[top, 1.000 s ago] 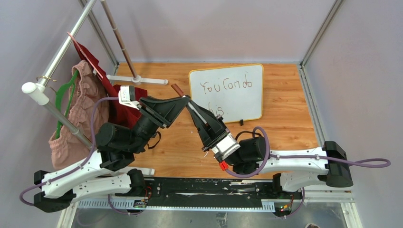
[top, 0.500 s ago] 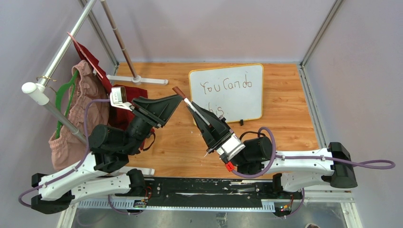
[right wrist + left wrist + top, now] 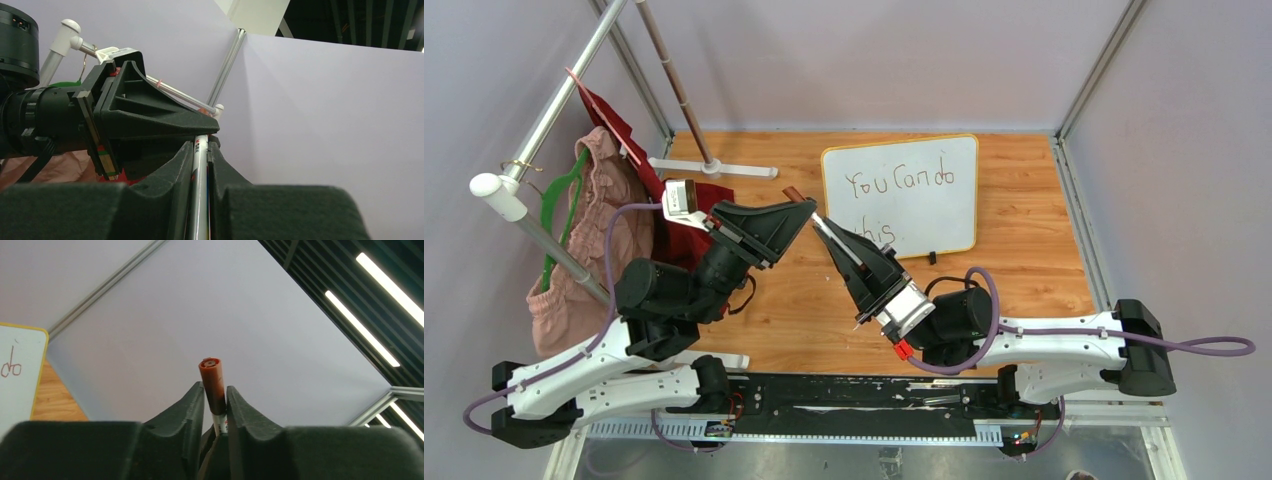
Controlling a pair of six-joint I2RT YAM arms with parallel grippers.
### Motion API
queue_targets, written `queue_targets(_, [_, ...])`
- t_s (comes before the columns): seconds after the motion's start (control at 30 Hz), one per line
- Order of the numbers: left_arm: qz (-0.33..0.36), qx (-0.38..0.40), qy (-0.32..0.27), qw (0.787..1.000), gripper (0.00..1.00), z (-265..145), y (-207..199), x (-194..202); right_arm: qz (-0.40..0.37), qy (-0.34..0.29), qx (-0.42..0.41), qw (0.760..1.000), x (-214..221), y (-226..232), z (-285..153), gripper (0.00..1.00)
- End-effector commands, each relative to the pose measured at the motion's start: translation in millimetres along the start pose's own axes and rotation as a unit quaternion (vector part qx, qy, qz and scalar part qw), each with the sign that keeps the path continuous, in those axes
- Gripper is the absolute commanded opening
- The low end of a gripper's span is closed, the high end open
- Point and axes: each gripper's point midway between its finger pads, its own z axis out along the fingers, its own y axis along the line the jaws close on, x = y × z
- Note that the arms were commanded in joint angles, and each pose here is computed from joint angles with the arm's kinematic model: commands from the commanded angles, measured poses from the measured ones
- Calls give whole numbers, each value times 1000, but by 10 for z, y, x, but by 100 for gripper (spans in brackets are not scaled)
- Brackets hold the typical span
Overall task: Write a sentence on the whiteboard
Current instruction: Close the whiteboard marker at the center of the board.
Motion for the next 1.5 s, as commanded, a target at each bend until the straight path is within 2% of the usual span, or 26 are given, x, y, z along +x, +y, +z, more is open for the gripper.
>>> queue_targets(0.0, [-1, 22, -15, 1000, 24, 13, -146, -108, 13, -10, 14, 1000, -78, -103, -19, 0])
queue_targets(0.1, [-1, 19, -20, 1000, 10, 9, -133, -127, 17, -4, 15, 1000, -56, -107, -42, 1])
queue_targets(0.17, [0, 15, -27, 1000, 0, 0, -122, -162, 19, 1, 10, 1000, -44, -104, -68, 12])
queue_targets(0.27, [5, 7, -38, 999, 0, -16, -95, -218, 28, 19, 2, 999, -25, -103, -120, 32])
queue_targets(0.33, [10, 1, -44, 999, 0, -30, -79, -255, 37, 40, -10, 998, -23, -99, -161, 40])
queue_targets(0.4, [18, -5, -48, 999, 0, -41, -60, -286, 48, 63, -30, 996, -16, -66, -214, 62])
queue_targets(0.47, [28, -11, -52, 998, 0, -56, -43, -319, 65, 87, -51, 993, -26, -41, -281, 71])
queue_targets(0.63, [93, -19, -31, 995, 0, -80, -26, -318, 140, 172, -110, 969, -59, -24, -467, 74])
queue_targets(0.67, [111, -19, -19, 993, 0, -82, -28, -293, 148, 202, -131, 959, -19, 24, -550, 74])
queue_targets(0.77, [167, -11, 28, 986, 0, -122, -18, -169, 187, 234, -150, 942, -125, -17, -595, 74])
queue_targets(0.9, [205, 14, 79, 976, 0, -237, 7, 12, 219, 287, -180, 915, -62, 37, -767, 74])
queue_targets(1.07, [228, 72, 157, 958, 0, -406, -5, 356, 327, 331, -236, 853, 108, 347, -951, 75])
queue_targets(1.17, [231, 73, 191, 951, 0, -524, 114, 513, 361, 329, -236, 840, 159, 393, -975, 76])
queue_targets(1.37, [216, 81, 190, 954, 0, -646, 199, 578, 402, 310, -232, 830, 174, 489, -975, 78])
queue_targets(1.47, [209, 91, 197, 953, 0, -655, 189, 636, 422, 296, -217, 829, 200, 520, -923, 73])
